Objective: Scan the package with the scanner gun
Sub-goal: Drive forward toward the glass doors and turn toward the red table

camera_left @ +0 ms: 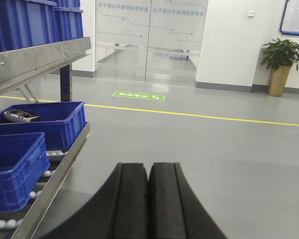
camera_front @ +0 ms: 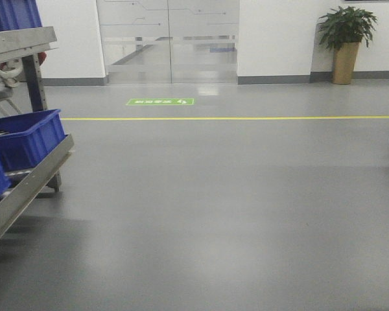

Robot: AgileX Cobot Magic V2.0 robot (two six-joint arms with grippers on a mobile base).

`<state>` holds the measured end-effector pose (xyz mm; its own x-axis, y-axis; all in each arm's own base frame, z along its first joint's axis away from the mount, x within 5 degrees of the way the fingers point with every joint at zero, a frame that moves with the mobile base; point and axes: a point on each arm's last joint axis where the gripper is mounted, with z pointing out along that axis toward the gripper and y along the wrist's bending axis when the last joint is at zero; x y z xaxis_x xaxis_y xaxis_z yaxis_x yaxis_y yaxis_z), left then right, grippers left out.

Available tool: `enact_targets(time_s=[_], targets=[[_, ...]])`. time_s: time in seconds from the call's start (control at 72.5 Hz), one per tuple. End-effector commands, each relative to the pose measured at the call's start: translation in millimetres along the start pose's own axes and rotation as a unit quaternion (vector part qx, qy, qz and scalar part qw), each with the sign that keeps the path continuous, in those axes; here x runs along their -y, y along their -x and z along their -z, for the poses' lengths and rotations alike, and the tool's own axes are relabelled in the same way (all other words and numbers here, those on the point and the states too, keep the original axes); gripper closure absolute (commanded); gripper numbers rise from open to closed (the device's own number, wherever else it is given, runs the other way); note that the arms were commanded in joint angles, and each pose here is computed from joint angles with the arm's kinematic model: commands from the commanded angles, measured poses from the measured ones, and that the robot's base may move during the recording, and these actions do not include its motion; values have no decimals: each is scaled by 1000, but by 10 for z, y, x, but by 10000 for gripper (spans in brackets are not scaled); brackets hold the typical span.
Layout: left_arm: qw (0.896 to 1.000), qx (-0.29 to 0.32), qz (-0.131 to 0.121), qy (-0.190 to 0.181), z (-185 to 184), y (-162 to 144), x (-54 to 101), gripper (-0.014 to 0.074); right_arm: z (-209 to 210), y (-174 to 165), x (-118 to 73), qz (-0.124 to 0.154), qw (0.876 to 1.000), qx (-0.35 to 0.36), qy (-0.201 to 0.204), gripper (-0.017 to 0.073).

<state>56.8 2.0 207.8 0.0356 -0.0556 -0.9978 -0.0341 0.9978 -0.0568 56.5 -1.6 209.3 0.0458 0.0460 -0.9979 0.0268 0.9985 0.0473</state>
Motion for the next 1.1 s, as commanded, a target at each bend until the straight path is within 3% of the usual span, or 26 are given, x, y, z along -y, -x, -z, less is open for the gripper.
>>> enact_targets(time_s=[0.0,0.262,0.938,1.089], targets=[[1000,9,-3,-2,4,22,3,705,2,19,-2,5,1000,10,2,727],[1000,8,-2,-27,5,20,31,705,2,19,-2,5,1000,10,2,727],[1000,8,-2,-27,5,20,31,705,2,19,-1,6,1000,10,1,727],[1000,8,-2,-27,5,20,31,705,2,20,29,7,1000,11,-26,727]])
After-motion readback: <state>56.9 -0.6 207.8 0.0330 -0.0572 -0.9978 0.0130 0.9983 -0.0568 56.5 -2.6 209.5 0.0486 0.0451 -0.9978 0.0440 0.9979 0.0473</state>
